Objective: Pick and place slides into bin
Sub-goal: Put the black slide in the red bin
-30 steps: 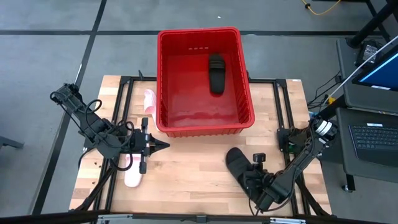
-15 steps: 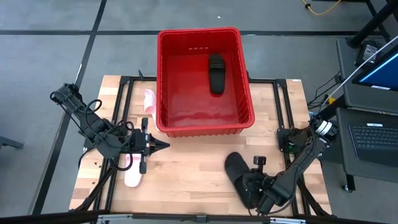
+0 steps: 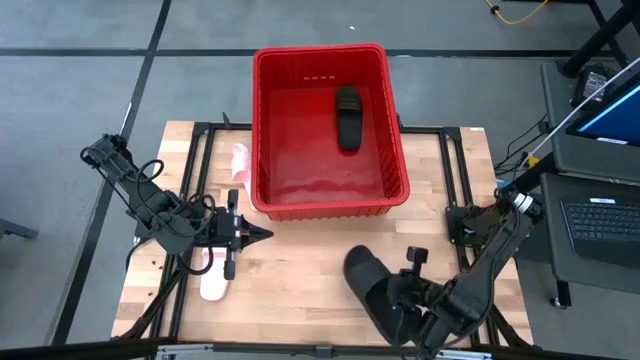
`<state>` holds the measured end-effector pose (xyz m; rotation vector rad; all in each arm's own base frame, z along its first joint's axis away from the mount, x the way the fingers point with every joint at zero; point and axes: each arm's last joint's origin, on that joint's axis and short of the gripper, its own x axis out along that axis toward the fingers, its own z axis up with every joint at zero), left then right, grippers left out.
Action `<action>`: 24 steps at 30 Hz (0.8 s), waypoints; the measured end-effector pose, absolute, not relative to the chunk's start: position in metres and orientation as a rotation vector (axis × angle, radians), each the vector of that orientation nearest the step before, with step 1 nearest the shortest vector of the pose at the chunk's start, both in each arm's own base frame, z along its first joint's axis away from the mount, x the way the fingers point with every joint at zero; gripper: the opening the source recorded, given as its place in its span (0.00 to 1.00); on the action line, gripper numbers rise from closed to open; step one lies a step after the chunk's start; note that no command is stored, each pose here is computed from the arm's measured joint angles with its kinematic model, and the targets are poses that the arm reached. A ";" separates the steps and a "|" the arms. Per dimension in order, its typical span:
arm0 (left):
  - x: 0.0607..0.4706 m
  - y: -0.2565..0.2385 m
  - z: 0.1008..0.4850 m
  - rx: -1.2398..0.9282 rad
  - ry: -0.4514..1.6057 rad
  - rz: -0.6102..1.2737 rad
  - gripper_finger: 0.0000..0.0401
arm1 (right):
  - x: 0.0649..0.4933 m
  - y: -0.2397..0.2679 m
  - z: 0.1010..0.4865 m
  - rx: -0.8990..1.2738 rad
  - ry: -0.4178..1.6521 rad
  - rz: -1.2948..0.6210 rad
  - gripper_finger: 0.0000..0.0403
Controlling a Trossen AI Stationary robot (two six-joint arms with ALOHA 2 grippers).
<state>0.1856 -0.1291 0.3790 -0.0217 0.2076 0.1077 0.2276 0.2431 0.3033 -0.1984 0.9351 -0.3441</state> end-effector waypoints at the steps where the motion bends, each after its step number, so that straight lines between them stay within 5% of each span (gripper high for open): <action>1: 0.186 -0.129 0.380 -0.029 0.200 0.107 0.00 | 0.232 0.241 0.313 -0.187 0.918 -0.344 0.01; 11: 0.187 -0.131 0.385 0.003 0.160 0.079 0.02 | 0.272 0.205 0.369 -0.190 0.833 -0.327 0.01; 19: 0.188 -0.134 0.392 -0.014 0.109 -0.013 0.22 | 0.293 0.174 0.390 -0.235 0.790 -0.369 0.01; 24: 0.190 -0.129 0.400 0.141 0.044 0.116 0.34 | 0.307 0.153 0.398 -0.275 0.776 -0.386 0.01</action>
